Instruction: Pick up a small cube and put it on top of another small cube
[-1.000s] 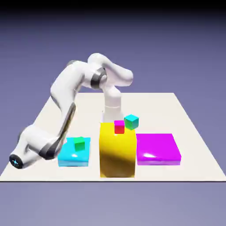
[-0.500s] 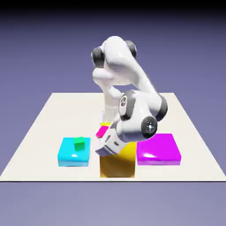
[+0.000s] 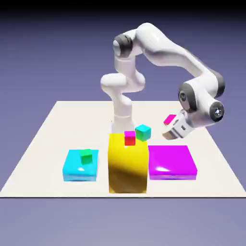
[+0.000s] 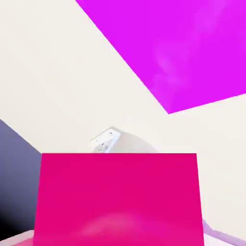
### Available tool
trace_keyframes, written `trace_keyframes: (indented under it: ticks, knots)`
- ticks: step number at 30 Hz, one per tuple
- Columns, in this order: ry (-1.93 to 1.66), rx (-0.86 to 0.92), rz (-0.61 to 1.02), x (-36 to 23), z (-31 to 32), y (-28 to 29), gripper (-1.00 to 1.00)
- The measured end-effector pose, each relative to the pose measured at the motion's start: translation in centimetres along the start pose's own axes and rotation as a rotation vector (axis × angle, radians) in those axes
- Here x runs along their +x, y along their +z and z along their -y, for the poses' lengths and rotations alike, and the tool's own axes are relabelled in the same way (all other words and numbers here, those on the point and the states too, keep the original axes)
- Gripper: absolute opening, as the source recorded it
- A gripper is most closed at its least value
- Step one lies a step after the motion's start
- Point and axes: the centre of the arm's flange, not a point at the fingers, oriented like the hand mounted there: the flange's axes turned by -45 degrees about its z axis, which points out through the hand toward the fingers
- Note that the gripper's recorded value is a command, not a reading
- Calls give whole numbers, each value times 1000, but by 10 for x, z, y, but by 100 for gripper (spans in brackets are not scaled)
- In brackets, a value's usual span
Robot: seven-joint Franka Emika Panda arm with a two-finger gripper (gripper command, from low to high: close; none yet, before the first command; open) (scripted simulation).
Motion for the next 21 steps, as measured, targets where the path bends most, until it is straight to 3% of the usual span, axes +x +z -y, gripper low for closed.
trace_keyframes:
  ticks: [9, 18, 21]
  knots:
    - [353, 431, -38, -9, -18, 17, -100]
    - [689, 897, 48, -23, -42, 19, -100]
    - [830, 1071, -2, -81, -117, 6, -100]
